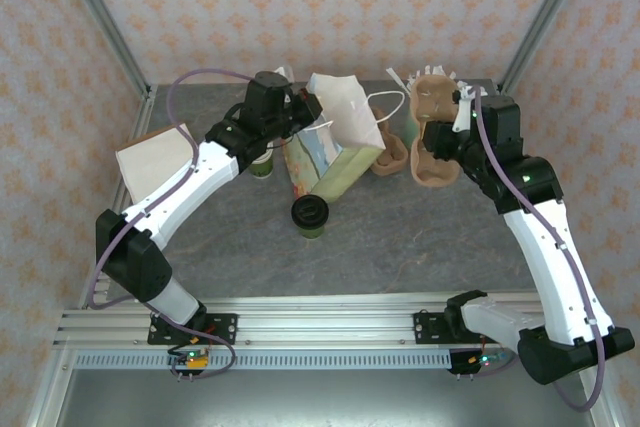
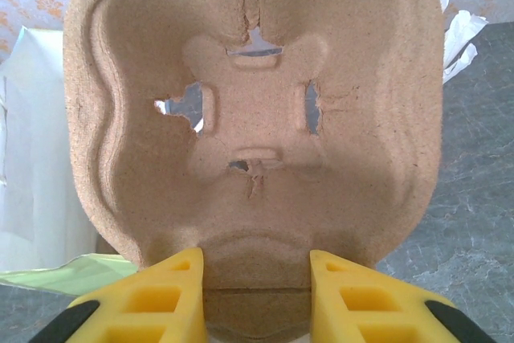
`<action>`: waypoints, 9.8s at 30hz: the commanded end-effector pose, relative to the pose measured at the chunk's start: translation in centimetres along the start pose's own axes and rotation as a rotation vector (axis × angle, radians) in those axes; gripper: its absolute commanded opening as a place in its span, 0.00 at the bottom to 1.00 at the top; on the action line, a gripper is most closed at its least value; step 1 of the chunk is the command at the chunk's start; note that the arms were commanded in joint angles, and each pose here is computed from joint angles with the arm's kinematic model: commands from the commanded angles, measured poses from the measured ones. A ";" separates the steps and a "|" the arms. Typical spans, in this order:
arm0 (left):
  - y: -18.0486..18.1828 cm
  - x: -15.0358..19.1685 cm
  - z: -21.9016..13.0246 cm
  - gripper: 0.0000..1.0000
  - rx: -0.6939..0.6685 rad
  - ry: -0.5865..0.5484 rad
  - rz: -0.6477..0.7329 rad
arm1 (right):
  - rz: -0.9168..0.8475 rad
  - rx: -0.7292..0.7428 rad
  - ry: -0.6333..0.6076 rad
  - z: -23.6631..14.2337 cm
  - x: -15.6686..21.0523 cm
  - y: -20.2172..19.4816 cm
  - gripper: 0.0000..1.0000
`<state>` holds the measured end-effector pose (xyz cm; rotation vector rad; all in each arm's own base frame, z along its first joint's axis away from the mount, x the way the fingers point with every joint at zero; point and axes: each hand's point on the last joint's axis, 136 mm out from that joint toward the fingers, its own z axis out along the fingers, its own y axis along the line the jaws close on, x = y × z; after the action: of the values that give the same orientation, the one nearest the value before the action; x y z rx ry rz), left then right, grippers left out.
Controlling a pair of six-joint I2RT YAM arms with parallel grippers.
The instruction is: Pack the takeout coffee
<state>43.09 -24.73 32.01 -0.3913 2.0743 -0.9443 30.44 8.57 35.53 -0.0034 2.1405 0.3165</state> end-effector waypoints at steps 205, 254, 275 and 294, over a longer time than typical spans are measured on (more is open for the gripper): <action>3.1 5.4 -3.3 0.19 -0.076 -0.025 -0.008 | -0.169 -0.170 0.202 10.4 1.4 12.9 0.32; 3.8 -0.6 2.0 0.47 -0.191 0.224 0.452 | -0.177 -0.164 0.219 9.9 2.4 12.3 0.31; 5.7 -1.5 3.4 0.42 -0.229 0.238 0.400 | -0.172 -0.168 0.279 10.0 4.1 12.0 0.31; 5.1 -1.2 3.2 0.42 -0.193 0.242 0.380 | -0.189 -0.137 0.374 10.7 6.8 11.3 0.32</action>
<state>46.81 -22.62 27.47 0.0344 2.3522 -0.5842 35.00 23.35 27.32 -0.3664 2.4197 0.4029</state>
